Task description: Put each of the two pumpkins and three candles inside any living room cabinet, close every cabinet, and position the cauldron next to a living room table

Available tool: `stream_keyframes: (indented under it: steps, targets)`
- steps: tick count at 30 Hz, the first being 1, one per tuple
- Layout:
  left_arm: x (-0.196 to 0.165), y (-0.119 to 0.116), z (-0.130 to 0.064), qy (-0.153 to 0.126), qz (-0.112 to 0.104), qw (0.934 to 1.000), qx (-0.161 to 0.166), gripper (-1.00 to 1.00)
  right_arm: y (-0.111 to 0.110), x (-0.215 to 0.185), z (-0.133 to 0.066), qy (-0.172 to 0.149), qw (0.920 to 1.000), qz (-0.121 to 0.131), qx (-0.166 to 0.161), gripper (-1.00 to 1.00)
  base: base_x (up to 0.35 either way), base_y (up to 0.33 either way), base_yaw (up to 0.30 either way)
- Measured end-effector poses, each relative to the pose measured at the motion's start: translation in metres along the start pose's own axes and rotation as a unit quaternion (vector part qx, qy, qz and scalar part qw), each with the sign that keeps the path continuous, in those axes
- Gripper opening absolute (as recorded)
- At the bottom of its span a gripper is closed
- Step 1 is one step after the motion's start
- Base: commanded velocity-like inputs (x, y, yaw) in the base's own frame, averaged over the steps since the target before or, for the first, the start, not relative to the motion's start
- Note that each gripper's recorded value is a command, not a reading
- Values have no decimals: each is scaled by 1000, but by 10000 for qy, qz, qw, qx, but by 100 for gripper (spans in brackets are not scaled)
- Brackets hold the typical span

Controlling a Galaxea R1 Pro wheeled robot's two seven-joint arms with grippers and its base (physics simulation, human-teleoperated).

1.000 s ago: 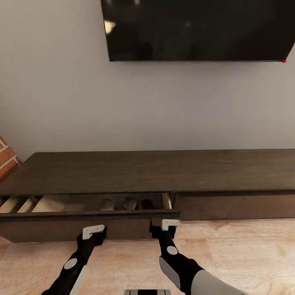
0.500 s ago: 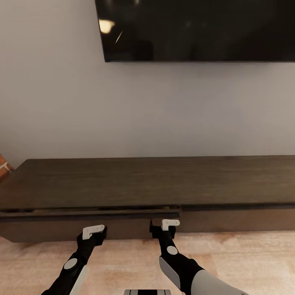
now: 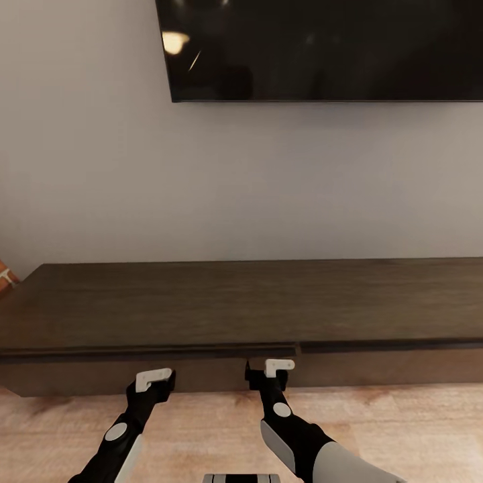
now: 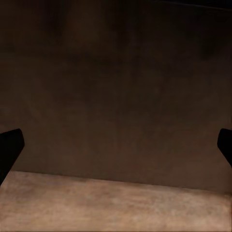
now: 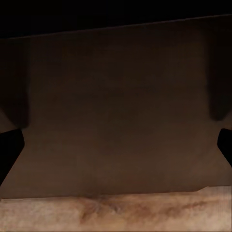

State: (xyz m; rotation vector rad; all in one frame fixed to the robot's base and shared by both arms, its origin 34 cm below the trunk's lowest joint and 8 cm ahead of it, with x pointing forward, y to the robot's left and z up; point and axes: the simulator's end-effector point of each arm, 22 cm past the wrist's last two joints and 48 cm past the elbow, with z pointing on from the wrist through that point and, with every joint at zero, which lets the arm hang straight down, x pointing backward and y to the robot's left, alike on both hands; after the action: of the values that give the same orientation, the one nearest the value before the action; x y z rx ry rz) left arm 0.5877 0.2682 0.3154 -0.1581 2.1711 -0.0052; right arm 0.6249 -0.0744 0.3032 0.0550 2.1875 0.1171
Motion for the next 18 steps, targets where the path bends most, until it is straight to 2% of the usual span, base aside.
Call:
stream_keyframes:
  steps: [6,15,18]
  targets:
    - [0,0,0,-4,10,10000,4,100,0,-1,0,-8,10000,-4,-4,100,-48,2,0]
    - [0,-1,0,3,8,10000,6,100,-1,2,0,44,10000,-6,27,100,-301,0,0]
    - [1,0,0,22,3,10000,3,100,-2,8,0,194,9998,-45,42,100,-325,0,0]
